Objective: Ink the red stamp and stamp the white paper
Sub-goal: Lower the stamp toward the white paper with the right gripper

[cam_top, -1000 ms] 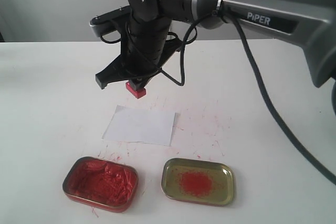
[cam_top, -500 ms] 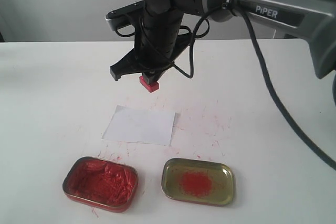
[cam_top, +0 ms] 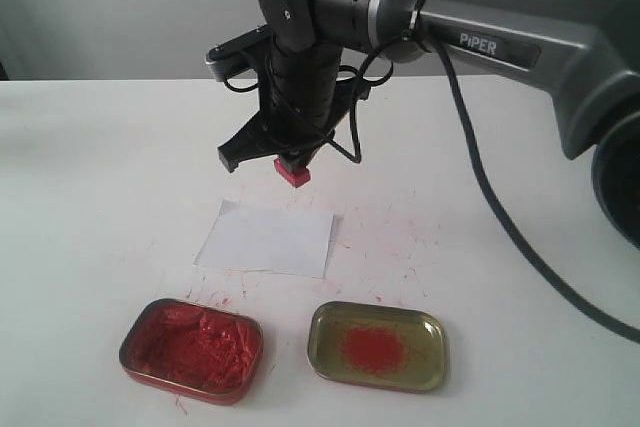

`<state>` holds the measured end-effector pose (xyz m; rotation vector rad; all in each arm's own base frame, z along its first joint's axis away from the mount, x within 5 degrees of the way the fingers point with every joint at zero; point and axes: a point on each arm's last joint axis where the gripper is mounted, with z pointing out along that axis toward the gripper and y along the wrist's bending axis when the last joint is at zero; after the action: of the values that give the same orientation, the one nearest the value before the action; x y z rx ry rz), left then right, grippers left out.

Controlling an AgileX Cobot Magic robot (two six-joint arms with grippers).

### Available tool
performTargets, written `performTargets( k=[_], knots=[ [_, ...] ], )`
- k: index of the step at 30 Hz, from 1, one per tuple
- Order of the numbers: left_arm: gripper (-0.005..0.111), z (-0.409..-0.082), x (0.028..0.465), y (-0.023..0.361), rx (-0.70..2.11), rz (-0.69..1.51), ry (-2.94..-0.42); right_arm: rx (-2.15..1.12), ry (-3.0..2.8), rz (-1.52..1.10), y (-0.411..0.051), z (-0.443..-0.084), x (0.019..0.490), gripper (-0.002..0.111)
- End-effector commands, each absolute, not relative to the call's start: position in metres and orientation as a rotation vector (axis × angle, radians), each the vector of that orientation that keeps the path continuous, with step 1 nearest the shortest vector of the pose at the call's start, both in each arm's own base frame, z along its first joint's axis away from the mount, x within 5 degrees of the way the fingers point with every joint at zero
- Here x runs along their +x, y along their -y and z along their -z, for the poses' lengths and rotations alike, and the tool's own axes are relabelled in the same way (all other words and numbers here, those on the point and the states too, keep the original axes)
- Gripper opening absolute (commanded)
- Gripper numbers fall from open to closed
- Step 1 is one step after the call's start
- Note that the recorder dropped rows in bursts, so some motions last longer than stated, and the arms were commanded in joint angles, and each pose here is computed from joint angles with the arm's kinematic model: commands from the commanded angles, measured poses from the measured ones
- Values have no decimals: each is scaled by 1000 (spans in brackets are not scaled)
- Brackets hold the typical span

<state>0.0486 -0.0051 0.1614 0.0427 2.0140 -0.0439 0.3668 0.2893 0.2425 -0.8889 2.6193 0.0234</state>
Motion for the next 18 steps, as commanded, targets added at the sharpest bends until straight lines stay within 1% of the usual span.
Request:
performTargets(
  k=[1, 14, 18],
  knots=[
    [0, -159, 48, 5, 32, 53, -2018, -883, -2611, 5, -287, -239, 371, 0],
    [0, -159, 48, 5, 32, 53, -2018, -910, -2675, 29, -295, -201, 377, 0],
    [0, -159, 48, 5, 32, 53, -2018, -892, -2720, -30, -300, -191, 374, 0]
  ],
)
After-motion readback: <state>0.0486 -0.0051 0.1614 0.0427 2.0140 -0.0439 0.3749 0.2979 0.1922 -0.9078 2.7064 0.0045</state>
